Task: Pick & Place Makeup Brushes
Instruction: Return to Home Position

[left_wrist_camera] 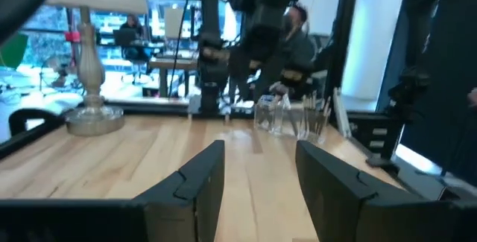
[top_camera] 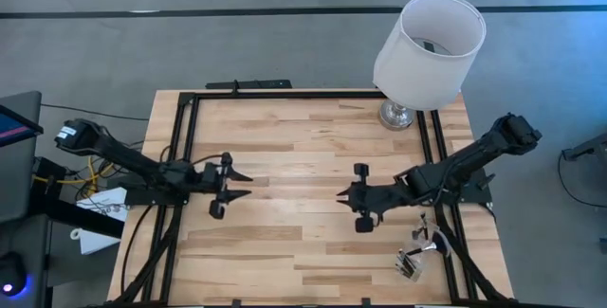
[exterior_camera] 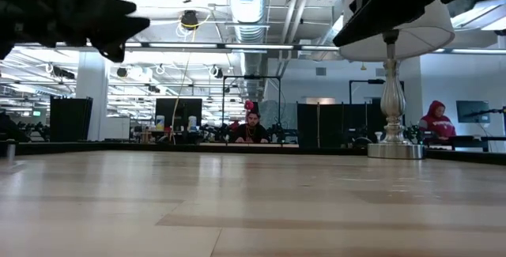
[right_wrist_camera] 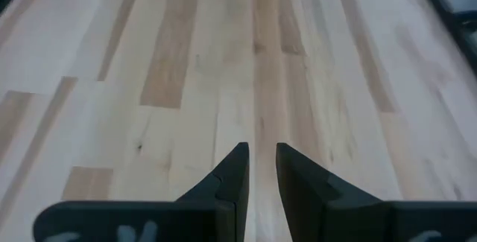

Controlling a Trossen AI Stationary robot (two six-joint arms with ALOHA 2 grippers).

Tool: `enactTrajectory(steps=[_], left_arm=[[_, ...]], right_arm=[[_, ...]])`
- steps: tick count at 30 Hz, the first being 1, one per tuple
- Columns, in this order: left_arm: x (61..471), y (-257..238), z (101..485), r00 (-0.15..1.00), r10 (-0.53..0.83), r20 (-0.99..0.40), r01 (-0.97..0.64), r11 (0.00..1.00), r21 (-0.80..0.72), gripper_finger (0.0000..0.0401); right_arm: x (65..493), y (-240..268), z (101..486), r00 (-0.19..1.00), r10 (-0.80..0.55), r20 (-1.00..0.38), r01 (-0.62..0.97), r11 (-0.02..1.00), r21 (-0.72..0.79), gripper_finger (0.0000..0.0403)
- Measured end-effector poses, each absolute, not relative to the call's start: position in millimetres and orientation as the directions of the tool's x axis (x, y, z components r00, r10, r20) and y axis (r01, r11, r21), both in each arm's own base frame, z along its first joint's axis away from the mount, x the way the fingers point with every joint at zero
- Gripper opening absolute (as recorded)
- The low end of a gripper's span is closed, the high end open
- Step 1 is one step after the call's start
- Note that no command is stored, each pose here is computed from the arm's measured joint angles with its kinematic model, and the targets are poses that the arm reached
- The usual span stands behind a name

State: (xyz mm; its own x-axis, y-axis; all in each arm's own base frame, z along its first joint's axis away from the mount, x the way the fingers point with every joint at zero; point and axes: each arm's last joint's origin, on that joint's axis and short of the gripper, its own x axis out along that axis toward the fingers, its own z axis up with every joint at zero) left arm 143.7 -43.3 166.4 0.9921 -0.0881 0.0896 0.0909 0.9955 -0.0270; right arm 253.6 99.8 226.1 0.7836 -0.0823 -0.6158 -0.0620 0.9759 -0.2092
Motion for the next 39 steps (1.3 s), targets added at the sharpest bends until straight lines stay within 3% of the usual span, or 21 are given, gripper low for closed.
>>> enactTrajectory(steps=[10, 17, 25, 39], left_arm=[[142.1, -44.7, 167.4, 0.984, -0.154, 0.091, 0.156, 0.988, -0.013, 0.0163], [140.6, -44.0, 167.6, 0.985, -0.149, 0.083, 0.151, 0.989, -0.012, 0.0163], [131.9, -40.9, 171.9, 0.986, -0.148, 0.081, 0.15, 0.989, -0.014, 0.0163], [110.7, -33.4, 183.0, 0.977, -0.146, 0.155, 0.153, 0.988, -0.034, 0.0163]], right_arm=[[205.5, 83.4, 188.4, 0.755, -0.287, -0.59, 0.154, 0.952, -0.266, 0.0058], [163.3, 76.1, 188.2, 0.82, -0.279, -0.499, 0.224, 0.96, -0.168, 0.0058], [118.5, 74.6, 197.0, 0.914, -0.268, -0.305, 0.249, 0.963, -0.099, 0.0058], [70.6, 63.9, 166.5, 0.933, -0.352, -0.08, 0.348, 0.936, -0.06, 0.0059]])
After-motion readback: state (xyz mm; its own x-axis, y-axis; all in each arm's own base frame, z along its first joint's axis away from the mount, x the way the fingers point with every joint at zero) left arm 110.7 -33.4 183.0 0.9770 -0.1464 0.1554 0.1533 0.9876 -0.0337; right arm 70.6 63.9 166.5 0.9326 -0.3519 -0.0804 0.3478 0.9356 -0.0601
